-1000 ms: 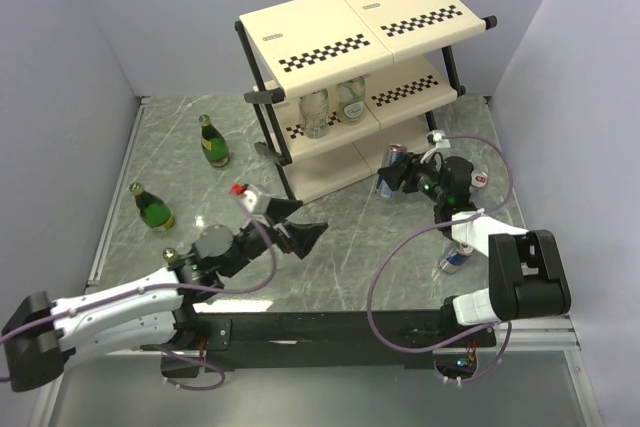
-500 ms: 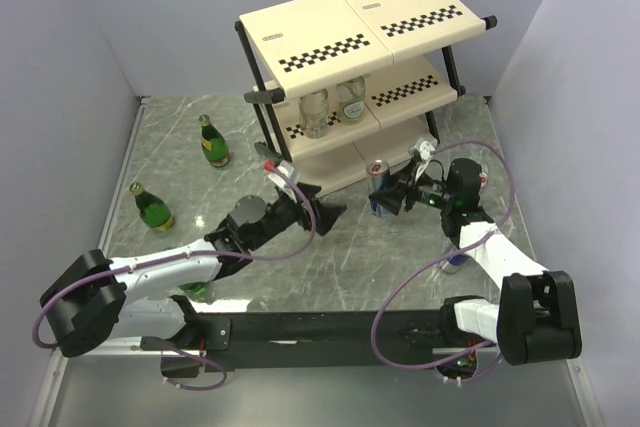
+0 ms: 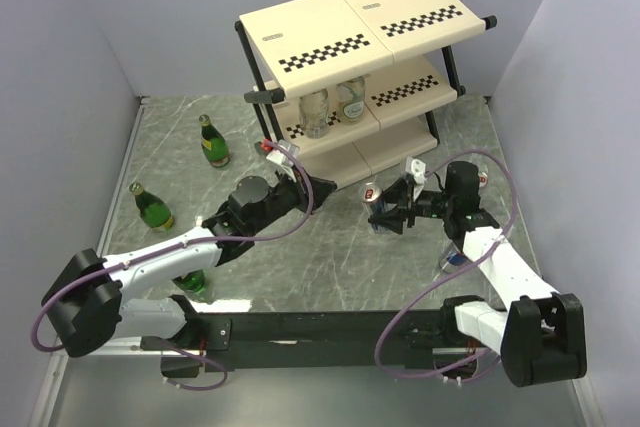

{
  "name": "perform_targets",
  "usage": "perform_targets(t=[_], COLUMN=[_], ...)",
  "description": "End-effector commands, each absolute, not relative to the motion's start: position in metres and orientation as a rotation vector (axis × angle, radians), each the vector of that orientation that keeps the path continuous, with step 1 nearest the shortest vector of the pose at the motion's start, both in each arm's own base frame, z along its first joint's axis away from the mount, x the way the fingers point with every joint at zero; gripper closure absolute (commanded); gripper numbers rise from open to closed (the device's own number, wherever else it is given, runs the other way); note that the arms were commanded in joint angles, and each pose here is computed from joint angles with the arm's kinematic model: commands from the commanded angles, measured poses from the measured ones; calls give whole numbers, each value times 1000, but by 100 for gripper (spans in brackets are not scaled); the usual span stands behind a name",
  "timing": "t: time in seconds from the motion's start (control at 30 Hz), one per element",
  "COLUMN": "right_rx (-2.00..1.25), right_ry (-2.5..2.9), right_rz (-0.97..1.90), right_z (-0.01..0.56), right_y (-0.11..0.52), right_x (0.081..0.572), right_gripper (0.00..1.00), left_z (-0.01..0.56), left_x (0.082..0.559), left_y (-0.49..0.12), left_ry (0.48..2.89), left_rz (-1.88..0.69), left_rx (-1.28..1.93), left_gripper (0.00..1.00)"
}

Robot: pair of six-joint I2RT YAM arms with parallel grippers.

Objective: Place and organize the beverage onto the shelf
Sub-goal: Adjust the drink.

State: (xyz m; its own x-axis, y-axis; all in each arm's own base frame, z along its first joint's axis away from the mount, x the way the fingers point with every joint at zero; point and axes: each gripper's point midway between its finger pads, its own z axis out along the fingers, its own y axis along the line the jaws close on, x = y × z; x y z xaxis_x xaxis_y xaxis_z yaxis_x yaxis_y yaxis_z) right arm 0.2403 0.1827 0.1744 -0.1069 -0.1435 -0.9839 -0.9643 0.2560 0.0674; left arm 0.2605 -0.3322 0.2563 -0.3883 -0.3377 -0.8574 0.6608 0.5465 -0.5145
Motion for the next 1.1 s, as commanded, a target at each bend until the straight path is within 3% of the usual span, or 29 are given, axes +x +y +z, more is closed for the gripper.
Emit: perform_targets(t=[0.0,0.07,0.1,1.07], right_rx=[-1196,-1212,-1216,-1149], right_ry=[1309,1299,1299,1418], right_rz=[974,980,985,968], right_z=[213,214,214,201], right_y=[192,197,199,213], right_x=[236,233,231,253], right_gripper=[100,100,100,96], left_z=[261,260,259,282], left_x=[255,257,256,231], left_y=[-333,-337,-340,-405], left_ry=[1677,1687,1691,1631], left_rz=[-1123,-1124,-1132,-1456], left_rx=[288,304,318,565], left_gripper=[85,99,100,99])
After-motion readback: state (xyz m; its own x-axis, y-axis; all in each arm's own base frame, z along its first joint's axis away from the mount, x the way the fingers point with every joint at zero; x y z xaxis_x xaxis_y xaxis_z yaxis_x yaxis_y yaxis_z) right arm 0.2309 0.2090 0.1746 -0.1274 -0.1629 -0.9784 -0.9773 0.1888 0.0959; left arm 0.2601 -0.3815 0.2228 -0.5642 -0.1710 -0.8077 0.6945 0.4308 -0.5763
